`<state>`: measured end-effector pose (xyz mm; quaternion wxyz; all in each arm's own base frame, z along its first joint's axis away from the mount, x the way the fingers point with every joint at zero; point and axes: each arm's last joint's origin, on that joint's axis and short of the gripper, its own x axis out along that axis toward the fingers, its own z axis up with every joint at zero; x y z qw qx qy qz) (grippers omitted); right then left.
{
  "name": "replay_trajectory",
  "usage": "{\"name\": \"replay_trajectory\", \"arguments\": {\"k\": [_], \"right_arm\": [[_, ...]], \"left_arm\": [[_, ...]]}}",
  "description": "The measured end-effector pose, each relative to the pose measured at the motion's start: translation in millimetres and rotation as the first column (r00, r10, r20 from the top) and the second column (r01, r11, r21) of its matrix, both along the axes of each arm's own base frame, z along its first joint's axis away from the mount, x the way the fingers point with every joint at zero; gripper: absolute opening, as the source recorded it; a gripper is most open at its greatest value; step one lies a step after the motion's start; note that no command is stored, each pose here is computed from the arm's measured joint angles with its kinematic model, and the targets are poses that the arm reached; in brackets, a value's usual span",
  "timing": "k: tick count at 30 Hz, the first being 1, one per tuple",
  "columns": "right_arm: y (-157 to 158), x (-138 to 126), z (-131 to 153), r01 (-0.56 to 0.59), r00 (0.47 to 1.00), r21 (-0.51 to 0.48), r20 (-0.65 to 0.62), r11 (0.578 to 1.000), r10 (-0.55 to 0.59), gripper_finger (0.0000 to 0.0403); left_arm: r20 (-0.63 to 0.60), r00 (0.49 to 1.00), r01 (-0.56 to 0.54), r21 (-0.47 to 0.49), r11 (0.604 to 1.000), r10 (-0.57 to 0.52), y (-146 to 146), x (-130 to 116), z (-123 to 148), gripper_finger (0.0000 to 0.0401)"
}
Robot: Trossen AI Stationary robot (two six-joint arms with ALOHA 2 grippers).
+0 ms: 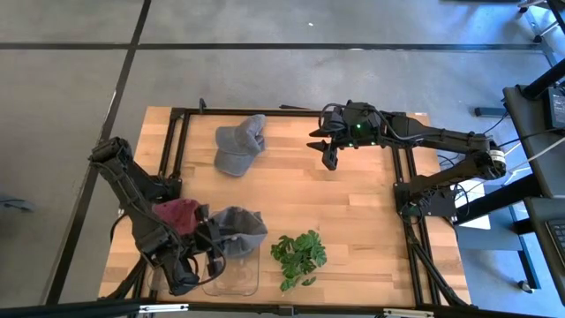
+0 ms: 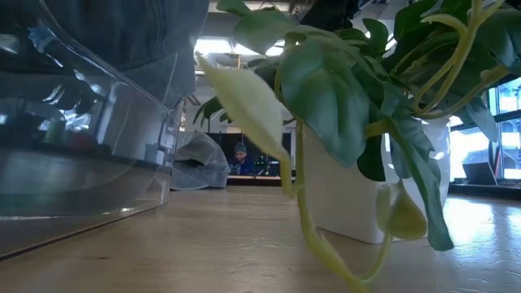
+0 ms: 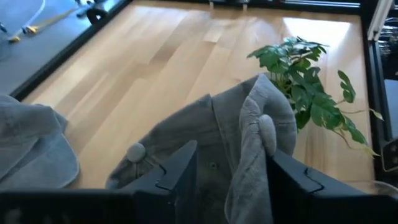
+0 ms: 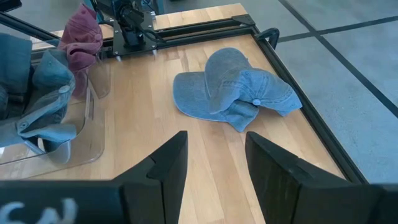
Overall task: Pick & Place hat
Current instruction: Put the gray cap into the right transparent bin
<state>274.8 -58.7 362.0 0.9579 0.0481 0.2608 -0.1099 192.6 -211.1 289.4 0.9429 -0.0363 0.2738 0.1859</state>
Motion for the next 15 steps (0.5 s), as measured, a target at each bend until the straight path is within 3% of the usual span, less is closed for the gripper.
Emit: {"name": "replay_trajectory", "arguments": {"k": [7, 15], "right_arm": [[0.0, 0.0, 0.0, 0.002, 1.0, 0.004, 0.001, 1.0, -0.002, 0.0162], [0.0, 0.0, 0.0, 0.003, 1.0, 0.006, 0.001, 1.0, -0.003, 0.0162]], "left_arm": [[-0.022, 1.0, 0.006, -0.011, 1.0, -0.006, 0.2, -0.7, -0.8, 0.0168], [-0.137, 0.989, 0.041, -0.065, 0.997, -0.05, 4.6, -7.2, 0.0, 0.0169]]}}
